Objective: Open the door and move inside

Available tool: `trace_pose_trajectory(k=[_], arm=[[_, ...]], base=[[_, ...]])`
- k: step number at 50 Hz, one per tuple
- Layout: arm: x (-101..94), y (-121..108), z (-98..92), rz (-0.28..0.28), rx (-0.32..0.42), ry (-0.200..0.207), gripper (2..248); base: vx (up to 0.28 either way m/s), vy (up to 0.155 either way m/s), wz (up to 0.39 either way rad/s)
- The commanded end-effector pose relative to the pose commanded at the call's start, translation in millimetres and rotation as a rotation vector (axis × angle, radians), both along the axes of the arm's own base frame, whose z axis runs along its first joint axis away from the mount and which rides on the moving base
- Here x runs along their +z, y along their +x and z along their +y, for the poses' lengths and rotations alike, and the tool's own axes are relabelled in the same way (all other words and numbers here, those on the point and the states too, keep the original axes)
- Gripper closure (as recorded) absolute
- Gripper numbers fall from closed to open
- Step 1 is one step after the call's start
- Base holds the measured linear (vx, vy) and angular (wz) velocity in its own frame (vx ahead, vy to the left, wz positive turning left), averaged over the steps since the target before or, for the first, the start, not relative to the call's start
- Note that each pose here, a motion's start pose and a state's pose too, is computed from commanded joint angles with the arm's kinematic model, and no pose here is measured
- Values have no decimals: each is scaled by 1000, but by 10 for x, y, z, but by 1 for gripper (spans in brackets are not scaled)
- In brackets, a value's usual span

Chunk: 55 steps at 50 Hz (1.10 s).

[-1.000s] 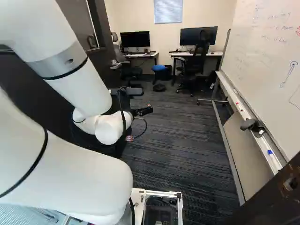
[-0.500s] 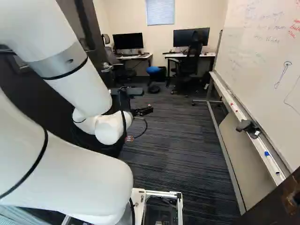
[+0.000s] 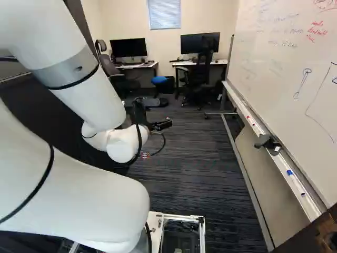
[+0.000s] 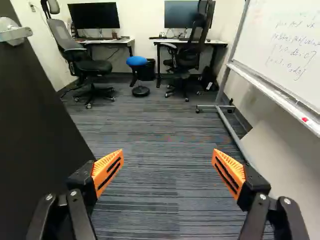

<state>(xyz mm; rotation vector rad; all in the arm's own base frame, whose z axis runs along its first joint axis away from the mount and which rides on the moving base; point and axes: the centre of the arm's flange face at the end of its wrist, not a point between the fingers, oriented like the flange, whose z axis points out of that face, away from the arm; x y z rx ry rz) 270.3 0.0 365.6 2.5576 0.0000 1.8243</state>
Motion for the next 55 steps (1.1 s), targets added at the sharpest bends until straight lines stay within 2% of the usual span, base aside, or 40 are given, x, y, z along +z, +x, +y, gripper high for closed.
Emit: trace_pose_trajectory(k=[12,55], arm=[[0,0,0,0,0,0,3],[0,0,0,0,0,0,3]], base=[[138,-59,-168],[157,-19,-14]])
